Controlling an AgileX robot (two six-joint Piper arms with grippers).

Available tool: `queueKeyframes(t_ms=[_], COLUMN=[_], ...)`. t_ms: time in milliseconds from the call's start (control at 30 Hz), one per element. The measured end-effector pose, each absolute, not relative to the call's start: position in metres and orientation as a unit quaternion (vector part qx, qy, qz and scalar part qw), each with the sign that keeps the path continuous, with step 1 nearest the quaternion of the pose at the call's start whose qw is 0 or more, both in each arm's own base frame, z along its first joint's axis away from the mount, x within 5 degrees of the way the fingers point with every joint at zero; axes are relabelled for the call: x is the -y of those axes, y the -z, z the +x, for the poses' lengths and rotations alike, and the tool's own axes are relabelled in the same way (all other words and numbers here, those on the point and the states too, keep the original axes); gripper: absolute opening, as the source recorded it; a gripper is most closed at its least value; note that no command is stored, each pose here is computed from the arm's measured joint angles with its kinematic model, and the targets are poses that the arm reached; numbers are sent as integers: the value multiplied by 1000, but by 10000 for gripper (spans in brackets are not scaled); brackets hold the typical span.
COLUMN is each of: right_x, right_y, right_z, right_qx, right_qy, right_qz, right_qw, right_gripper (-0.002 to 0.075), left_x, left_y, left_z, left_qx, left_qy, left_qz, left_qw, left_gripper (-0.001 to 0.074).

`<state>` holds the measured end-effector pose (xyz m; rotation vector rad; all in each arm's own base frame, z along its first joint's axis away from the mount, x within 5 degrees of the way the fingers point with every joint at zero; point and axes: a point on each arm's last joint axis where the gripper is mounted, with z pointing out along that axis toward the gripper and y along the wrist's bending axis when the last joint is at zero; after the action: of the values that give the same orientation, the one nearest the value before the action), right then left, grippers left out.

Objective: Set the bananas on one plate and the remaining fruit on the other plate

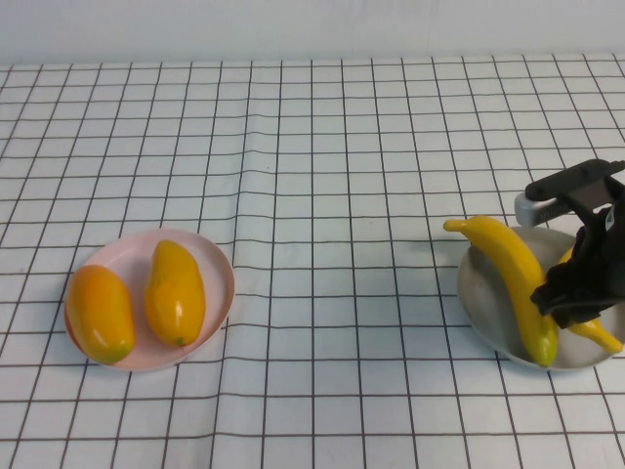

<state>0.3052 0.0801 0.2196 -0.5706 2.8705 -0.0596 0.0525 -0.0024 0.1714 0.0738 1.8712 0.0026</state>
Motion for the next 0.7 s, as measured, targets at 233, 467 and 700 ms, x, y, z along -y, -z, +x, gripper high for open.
queueKeyframes(t_ms=[233, 467, 700], right_x=[-80, -79, -71], right_y=[-222, -270, -333], right_z=[303, 286, 227], right_qx=[-976, -965, -897], right_qy=[17, -15, -101], right_qz=[-191, -174, -123], right_qw=[104, 193, 412], right_gripper=[402, 372, 58], left_x=[2, 2, 2], left_y=[-171, -171, -171], left_z=[53, 53, 53], left_qx=[-805, -805, -805], left_qy=[-1, -1, -1], left_qz=[32, 32, 32], left_qw=[593, 593, 593], left_gripper=[-3, -3, -3])
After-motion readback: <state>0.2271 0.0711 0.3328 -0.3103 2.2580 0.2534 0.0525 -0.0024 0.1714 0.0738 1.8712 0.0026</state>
